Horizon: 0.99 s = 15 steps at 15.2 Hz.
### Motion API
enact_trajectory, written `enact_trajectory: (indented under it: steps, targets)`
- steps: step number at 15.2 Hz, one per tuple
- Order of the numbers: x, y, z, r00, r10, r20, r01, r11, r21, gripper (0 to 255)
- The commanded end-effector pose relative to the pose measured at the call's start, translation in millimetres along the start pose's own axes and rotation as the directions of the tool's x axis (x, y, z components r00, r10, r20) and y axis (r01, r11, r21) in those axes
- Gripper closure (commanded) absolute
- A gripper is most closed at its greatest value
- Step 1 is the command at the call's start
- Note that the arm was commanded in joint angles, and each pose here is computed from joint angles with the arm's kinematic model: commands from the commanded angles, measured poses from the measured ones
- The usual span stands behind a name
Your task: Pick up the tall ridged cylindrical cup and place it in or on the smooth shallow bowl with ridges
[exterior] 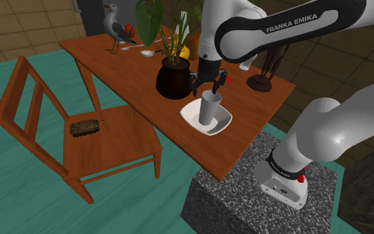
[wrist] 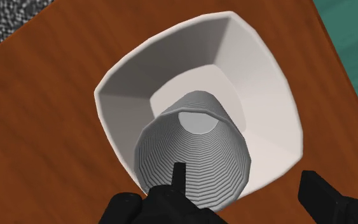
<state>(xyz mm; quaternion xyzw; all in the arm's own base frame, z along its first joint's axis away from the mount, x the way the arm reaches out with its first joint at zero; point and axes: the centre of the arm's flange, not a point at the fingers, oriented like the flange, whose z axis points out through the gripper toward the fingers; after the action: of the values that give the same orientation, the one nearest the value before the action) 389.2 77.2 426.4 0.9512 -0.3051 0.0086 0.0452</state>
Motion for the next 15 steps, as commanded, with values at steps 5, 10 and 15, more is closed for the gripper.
enact_trajectory:
  steps: [5,10,15]
  targets:
    - [0,0,-26,1.0,0.0,0.0,0.0,1.0,0.0,0]
    - [0,0,-50,1.0,0.0,0.0,0.0,1.0,0.0,0]
    - [0,0,-50,1.0,0.0,0.0,0.0,1.0,0.0,0]
